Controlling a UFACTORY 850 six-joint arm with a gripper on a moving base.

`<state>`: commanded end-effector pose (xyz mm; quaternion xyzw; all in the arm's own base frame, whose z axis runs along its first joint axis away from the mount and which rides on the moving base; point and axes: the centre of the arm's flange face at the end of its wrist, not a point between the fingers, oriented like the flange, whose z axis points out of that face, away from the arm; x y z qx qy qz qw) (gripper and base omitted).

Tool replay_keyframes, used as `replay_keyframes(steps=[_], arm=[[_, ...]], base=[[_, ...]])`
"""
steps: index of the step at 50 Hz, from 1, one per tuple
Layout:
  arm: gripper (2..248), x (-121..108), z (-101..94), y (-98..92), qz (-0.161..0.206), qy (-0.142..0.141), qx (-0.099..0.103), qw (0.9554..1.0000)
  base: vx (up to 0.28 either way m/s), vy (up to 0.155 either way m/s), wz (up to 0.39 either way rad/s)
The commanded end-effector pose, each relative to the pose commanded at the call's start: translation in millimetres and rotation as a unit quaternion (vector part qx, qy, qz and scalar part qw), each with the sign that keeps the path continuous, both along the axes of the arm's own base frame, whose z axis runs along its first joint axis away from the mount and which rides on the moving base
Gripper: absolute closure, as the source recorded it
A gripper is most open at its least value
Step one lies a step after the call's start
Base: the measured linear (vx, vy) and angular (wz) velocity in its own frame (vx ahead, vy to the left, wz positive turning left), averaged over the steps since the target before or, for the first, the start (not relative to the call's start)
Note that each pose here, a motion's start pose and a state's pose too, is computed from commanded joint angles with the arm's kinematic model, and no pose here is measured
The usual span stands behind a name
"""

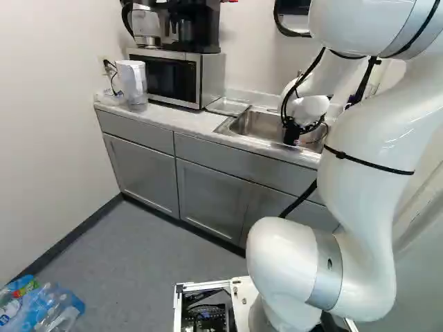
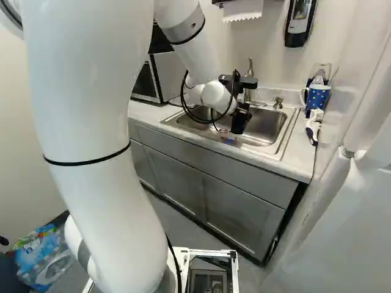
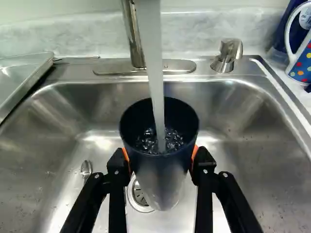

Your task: Rinse the cup and place it in the tray

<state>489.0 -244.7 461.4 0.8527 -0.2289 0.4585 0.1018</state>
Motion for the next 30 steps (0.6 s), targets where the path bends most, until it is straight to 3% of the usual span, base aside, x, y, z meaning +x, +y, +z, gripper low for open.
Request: replay_keyframes(steps=[30], arm=[[124, 0.0, 0.0, 0.0, 0.000, 0.000, 0.000, 1.0000]], base=[[0.000, 0.000, 0.000]])
